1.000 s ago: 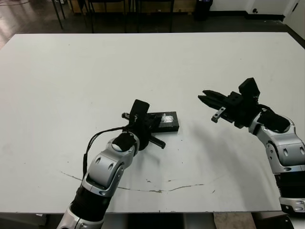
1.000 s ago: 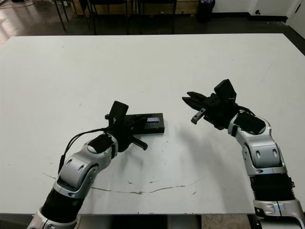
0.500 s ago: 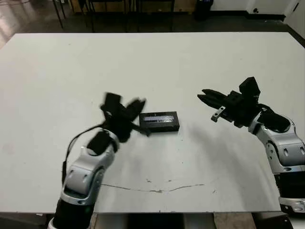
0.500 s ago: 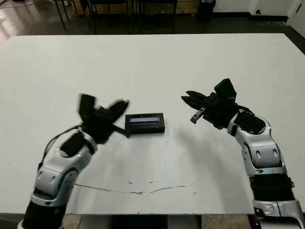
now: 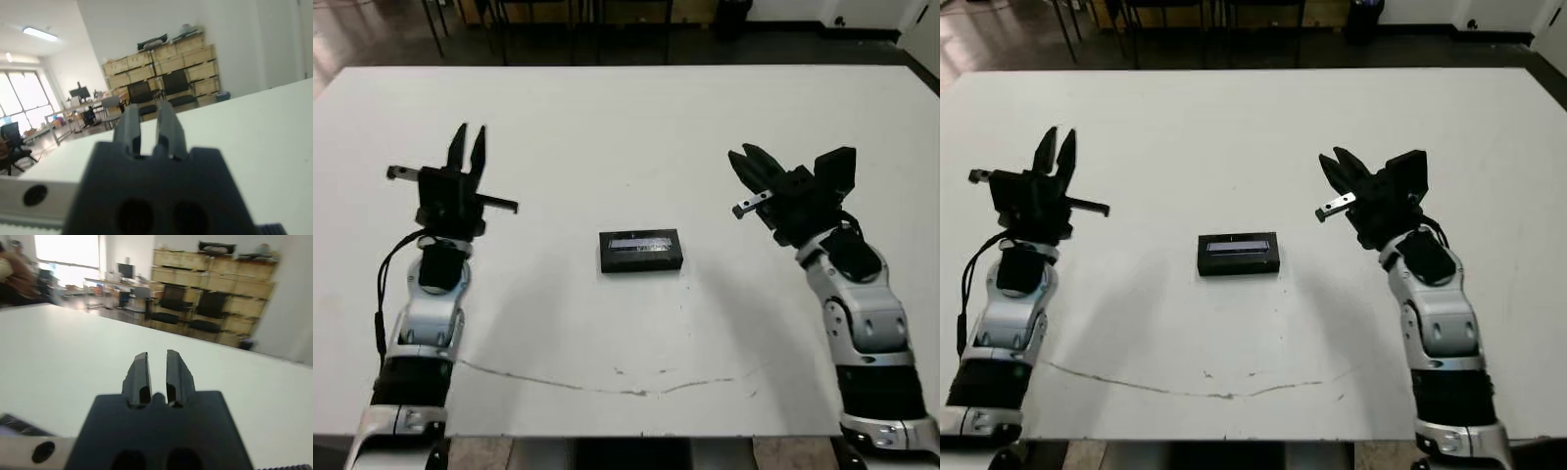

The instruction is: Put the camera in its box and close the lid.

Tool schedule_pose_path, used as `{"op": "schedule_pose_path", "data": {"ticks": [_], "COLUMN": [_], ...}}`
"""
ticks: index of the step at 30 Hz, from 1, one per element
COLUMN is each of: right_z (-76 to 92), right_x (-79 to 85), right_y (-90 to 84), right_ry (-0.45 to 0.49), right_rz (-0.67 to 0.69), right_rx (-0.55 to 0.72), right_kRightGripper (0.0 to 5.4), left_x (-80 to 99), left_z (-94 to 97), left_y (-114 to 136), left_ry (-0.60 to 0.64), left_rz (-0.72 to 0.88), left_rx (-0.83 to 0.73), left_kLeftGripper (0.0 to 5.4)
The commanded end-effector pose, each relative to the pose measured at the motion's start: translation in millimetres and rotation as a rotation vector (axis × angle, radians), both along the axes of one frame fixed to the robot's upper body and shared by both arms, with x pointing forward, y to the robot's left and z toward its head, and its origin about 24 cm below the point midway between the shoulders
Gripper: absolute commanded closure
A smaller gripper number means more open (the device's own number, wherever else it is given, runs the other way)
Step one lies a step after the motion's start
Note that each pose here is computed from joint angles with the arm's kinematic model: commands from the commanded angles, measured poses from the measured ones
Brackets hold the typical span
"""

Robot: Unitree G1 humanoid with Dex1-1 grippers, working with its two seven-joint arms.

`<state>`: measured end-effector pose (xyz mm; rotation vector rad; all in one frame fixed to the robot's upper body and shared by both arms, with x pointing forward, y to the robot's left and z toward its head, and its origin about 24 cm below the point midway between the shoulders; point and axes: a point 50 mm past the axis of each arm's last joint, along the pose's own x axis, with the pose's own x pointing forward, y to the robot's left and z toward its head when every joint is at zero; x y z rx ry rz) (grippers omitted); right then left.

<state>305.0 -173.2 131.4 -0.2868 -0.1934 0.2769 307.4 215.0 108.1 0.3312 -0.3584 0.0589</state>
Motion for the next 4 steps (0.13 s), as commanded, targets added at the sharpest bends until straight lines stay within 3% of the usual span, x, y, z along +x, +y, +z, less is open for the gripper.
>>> {"op": "schedule_pose_path", "data": {"ticks": [1, 4], "right_z": [-18.8, -27.3], "right_x": [0.4, 1.0], "right_y": [2.3, 3.4], "right_ry": [-0.011, -0.016], "right_rz": [-0.048, -0.052], "right_rx": [-0.059, -0.061], "right_kRightGripper": [5.40, 5.40], "left_x": [0.3, -1.0], "left_z": [-5.8, -6.8], "left_y": [2.2, 0.1], "left_ry": [0.022, 0.026], "left_rz": [0.016, 0.016], "left_rx": [-0.059, -0.083], "left_kLeftGripper": [5.39, 5.39]}}
